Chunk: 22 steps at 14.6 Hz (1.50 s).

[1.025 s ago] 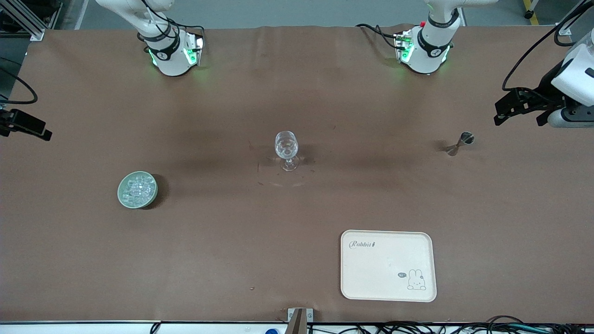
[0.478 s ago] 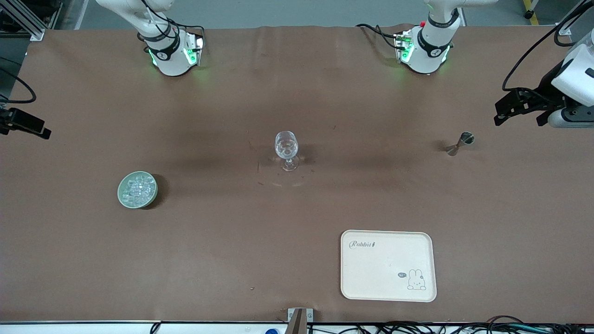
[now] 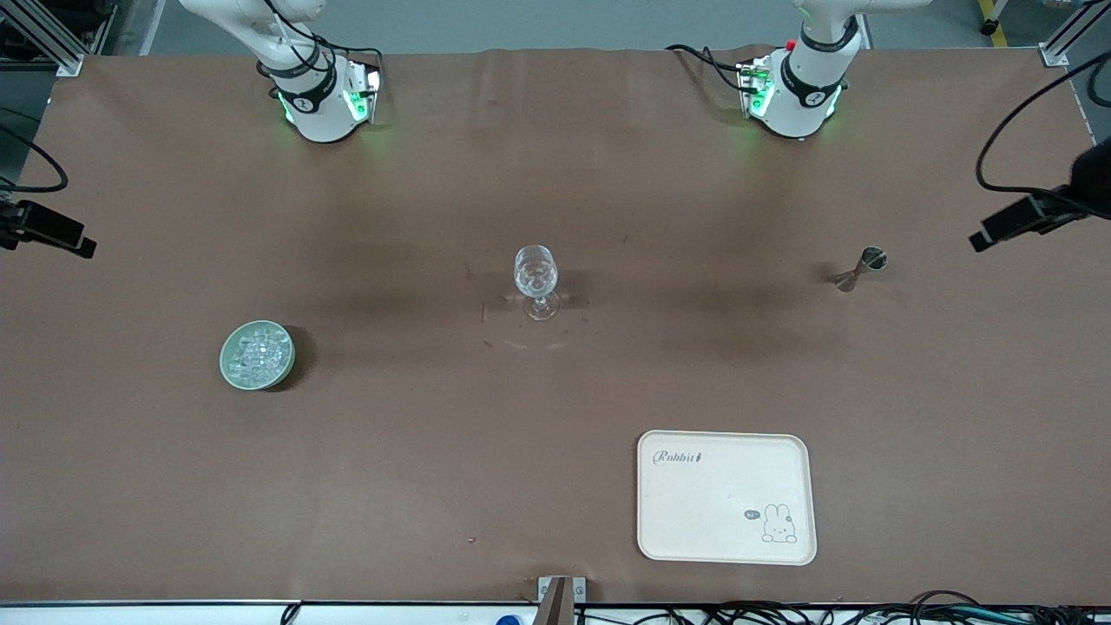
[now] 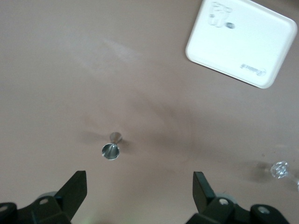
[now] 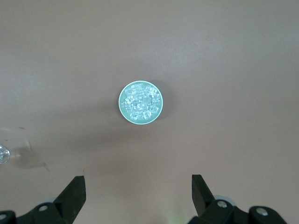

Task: Pour wine and add ice with both arms

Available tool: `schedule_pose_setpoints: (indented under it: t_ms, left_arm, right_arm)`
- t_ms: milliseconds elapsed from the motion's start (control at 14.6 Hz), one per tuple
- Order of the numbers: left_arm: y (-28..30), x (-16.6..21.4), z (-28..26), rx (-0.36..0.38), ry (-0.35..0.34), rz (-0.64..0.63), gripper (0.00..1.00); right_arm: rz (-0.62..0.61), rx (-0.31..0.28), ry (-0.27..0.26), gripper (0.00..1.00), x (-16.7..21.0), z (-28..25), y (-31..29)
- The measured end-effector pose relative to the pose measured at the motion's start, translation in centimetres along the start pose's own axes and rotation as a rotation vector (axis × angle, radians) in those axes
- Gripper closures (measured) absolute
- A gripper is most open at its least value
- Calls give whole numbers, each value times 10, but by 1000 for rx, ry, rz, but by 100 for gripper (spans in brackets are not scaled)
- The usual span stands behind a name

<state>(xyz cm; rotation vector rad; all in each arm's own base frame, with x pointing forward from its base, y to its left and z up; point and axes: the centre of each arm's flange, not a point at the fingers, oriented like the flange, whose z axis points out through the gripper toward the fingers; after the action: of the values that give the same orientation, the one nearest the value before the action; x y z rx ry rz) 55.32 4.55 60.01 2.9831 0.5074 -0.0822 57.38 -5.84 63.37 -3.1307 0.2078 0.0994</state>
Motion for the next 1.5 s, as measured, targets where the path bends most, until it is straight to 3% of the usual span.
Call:
schedule_pose_setpoints:
  t_ms: [547, 888, 1230, 1504]
  left_arm:
    - [-98, 64, 104, -146, -248, -420, 0]
    - [-108, 93, 199, -242, -415, -590, 0]
    - [-155, 109, 276, -318, -521, -771, 0]
    - [-206, 91, 313, -396, -579, -894, 0]
  right_arm:
    - [0, -1, -32, 0, 1, 15, 0]
    - [2, -1, -58, 0, 10, 65, 1]
    - [4, -1, -19, 0, 23, 159, 1]
    - [-4, 0, 36, 0, 17, 233, -3]
